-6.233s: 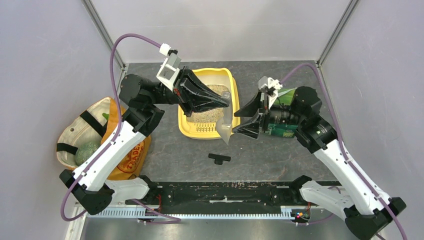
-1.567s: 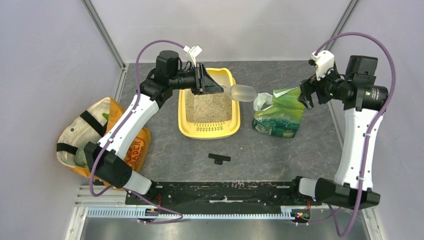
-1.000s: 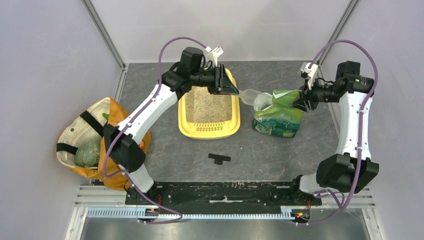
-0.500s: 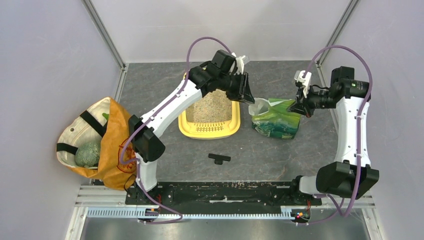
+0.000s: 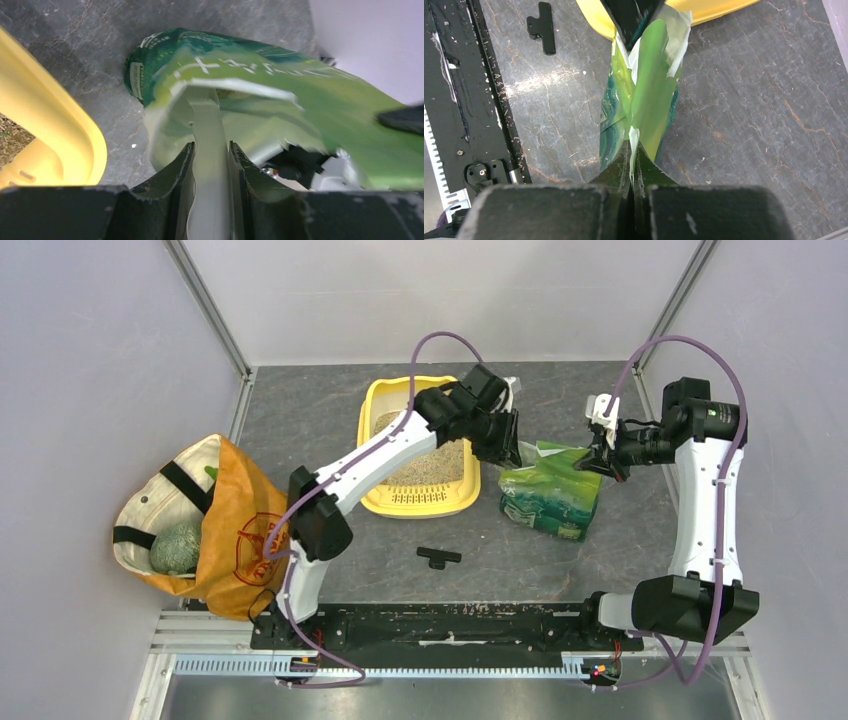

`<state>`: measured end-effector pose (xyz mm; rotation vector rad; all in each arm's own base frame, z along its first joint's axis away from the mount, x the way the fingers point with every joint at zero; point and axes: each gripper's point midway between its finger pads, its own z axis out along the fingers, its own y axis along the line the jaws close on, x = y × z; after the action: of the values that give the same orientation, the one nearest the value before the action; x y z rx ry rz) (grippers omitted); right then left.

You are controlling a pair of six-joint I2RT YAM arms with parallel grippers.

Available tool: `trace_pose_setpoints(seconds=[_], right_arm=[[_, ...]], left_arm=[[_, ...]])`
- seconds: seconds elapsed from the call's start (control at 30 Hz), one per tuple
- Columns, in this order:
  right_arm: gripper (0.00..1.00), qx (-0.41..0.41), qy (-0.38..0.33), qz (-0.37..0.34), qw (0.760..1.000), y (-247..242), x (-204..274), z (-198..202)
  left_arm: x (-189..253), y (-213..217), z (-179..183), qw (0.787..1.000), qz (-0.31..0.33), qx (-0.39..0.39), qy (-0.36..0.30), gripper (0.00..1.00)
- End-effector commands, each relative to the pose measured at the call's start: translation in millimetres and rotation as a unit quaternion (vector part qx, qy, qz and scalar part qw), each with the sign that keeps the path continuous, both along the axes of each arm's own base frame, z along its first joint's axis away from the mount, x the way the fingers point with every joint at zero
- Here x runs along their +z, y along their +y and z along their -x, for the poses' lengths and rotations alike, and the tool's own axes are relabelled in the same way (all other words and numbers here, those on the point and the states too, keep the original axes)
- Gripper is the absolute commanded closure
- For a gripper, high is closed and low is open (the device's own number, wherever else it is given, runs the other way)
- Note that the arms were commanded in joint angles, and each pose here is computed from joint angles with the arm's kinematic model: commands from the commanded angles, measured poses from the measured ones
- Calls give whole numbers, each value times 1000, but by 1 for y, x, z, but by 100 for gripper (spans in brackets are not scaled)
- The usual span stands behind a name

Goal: Fill the litter box with clean litter

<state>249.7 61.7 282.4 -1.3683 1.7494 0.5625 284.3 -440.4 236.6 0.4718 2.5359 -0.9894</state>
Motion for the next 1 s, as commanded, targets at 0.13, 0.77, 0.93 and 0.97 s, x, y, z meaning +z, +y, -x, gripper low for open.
trace_pose_setpoints(seconds=[0.13, 0.77, 0.93, 0.97], right_arm=[[100, 28, 31, -40, 998, 20, 4, 41], [100, -5, 70, -68, 995, 20, -23, 9], [100, -5, 67, -67, 995, 25, -25, -5], [100, -5, 67, -66, 996, 25, -26, -8]], left_arm=[[-49, -15, -25, 998, -51, 30, 11, 98], [-190, -38, 27, 979, -127, -36, 153, 98], [-183, -63, 51, 978, -57, -112, 165, 98], [-181, -65, 53, 977, -44, -125, 165, 98]])
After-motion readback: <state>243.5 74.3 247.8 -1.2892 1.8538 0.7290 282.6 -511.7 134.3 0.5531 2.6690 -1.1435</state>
